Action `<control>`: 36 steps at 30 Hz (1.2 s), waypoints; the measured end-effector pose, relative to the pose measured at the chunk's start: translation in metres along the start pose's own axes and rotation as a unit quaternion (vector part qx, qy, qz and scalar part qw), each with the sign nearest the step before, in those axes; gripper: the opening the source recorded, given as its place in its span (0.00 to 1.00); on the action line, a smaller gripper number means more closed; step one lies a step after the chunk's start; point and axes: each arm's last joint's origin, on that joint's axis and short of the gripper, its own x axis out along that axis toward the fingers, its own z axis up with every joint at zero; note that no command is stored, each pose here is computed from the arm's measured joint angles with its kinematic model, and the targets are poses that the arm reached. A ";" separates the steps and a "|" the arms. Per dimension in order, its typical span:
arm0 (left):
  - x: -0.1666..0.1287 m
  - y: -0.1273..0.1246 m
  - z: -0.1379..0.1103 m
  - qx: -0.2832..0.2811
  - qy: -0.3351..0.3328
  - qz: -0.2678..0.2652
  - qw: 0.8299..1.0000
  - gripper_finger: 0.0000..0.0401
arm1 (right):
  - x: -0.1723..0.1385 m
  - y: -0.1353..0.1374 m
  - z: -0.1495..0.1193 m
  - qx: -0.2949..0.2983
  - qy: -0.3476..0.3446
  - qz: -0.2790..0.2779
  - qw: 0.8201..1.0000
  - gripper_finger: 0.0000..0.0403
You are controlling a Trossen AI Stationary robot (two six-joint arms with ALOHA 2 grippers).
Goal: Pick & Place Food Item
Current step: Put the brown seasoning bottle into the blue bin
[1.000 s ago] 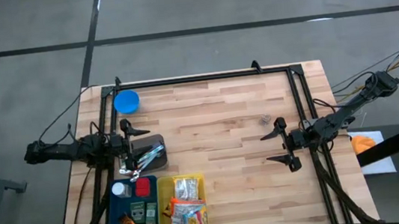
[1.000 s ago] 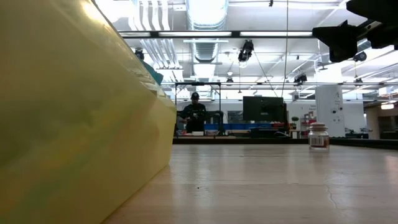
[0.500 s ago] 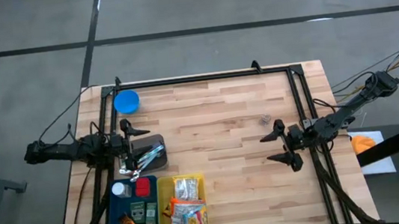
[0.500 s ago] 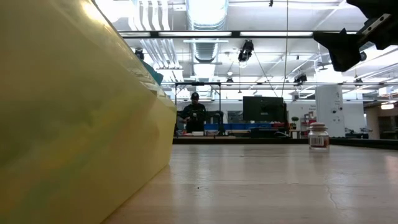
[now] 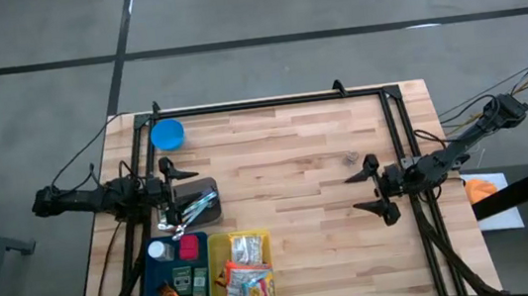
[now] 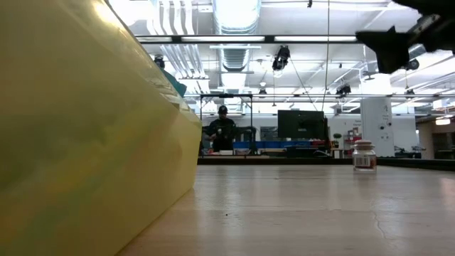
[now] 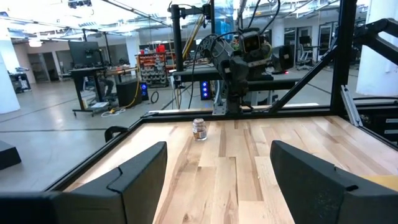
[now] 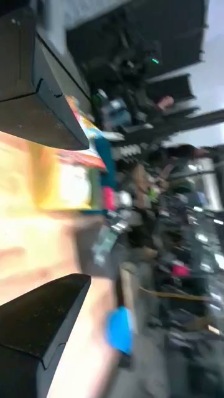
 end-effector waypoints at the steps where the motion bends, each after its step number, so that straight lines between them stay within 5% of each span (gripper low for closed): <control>1: 0.000 0.000 0.000 0.000 0.000 0.000 1.000 0.71 | 0.000 0.000 0.003 -0.011 -0.014 -0.007 1.000 0.84; 9: 0.000 0.000 0.000 0.000 0.000 0.000 1.000 0.71 | 0.006 0.003 0.031 -0.001 -0.054 -0.083 0.995 0.84; 18: 0.000 0.000 0.000 0.000 0.000 0.000 1.000 0.71 | 0.009 0.006 0.063 0.083 0.106 -0.224 0.965 0.84; 30: 0.000 0.000 0.000 -0.002 0.000 0.000 1.000 0.71 | 0.007 0.011 0.094 0.191 0.220 -0.386 0.875 0.84; 36: 0.000 0.000 0.000 -0.001 0.000 0.000 1.000 0.71 | 0.016 0.003 0.095 0.247 0.230 -0.478 0.811 0.84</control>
